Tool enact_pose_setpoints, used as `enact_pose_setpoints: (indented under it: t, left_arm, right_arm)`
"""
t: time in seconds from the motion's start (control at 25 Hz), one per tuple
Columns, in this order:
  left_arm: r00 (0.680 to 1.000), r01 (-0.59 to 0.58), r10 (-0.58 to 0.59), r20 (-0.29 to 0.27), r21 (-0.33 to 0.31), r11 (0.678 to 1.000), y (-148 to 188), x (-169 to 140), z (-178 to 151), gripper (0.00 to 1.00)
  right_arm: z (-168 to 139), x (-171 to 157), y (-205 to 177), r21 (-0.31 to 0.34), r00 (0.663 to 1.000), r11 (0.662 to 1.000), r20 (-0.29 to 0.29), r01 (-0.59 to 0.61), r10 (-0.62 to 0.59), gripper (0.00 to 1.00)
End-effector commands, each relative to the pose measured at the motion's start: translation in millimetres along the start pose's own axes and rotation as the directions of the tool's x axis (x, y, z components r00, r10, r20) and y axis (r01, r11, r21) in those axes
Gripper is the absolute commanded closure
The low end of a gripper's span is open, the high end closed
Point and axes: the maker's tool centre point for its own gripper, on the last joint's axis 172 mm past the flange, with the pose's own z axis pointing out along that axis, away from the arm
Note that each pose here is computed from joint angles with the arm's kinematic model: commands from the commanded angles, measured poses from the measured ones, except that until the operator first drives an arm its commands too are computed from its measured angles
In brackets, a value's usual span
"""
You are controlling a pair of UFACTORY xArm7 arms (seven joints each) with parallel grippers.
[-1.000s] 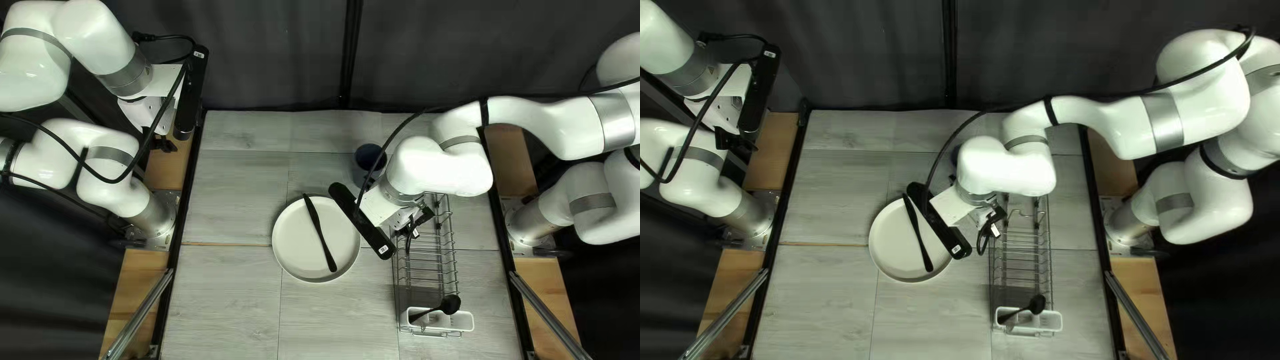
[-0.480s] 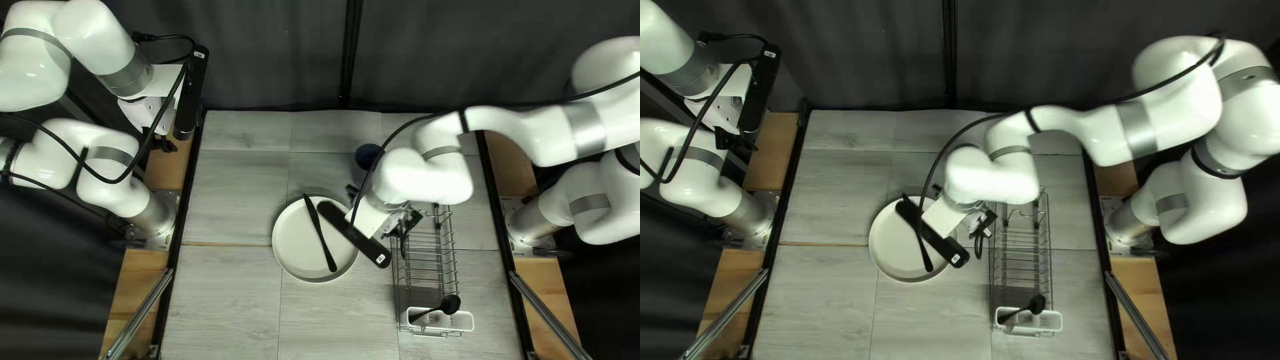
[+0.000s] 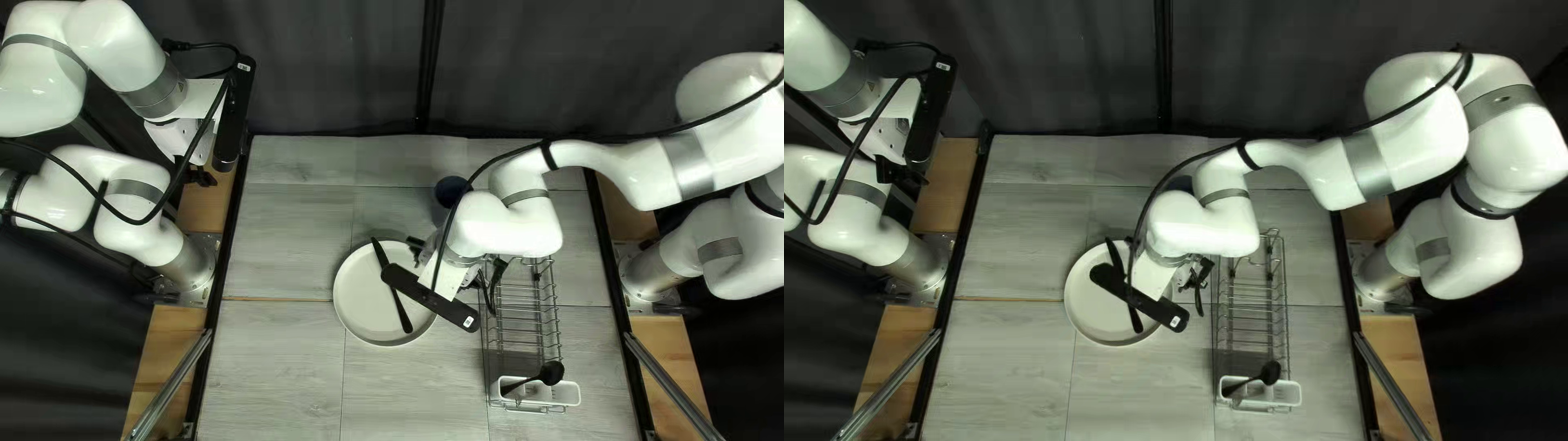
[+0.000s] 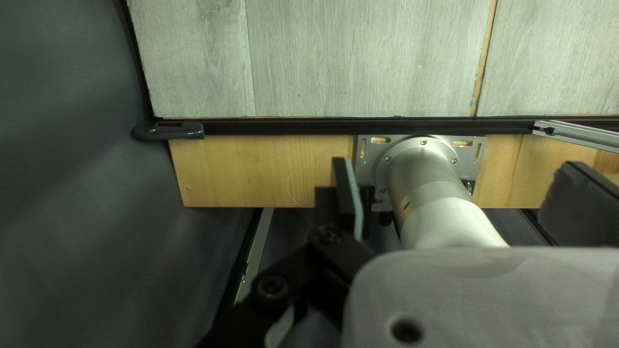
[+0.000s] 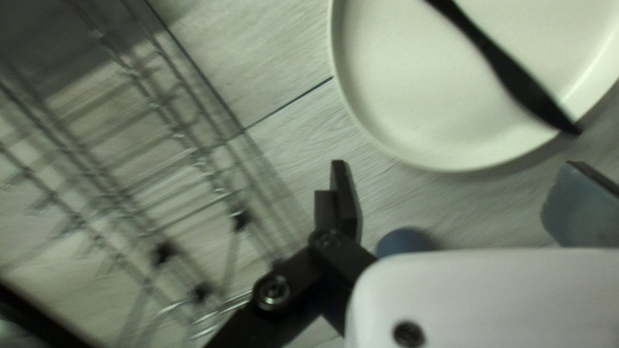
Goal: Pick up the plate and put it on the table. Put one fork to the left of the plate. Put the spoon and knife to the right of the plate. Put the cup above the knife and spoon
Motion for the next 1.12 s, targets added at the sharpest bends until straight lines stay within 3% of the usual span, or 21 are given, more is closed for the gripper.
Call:
enact_pose_setpoints:
  t: [0.04,0.32,0.52,0.92,1.12]
  left_arm:
    - [1.0,0.0,0.0,0.0,0.0,1.0,0,0,0,0.0]
    - [1.0,0.0,0.0,0.0,0.0,1.0,0,0,0,0.0]
    - [1.0,0.0,0.0,0.0,0.0,1.0,0,0,0,0.0]
    - [1.0,0.0,0.0,0.0,0.0,1.0,0,0,0,0.0]
    - [1.0,0.0,0.0,0.0,0.0,1.0,0,0,0,0.0]
  right_arm:
    - [1,0,0,0.0,1.0,1.0,-0.001,0.004,-0.004,0.0]
    - [32,8,21,0.051,0.984,0.983,0.012,0.175,-0.176,0.0]
    - [44,21,38,0.096,0.95,0.947,0.029,0.306,-0.31,0.0]
    - [81,14,69,0.055,0.88,0.879,0.006,0.474,-0.475,0.0]
    - [95,13,75,0.068,0.858,0.856,0.009,0.512,-0.514,0.0]
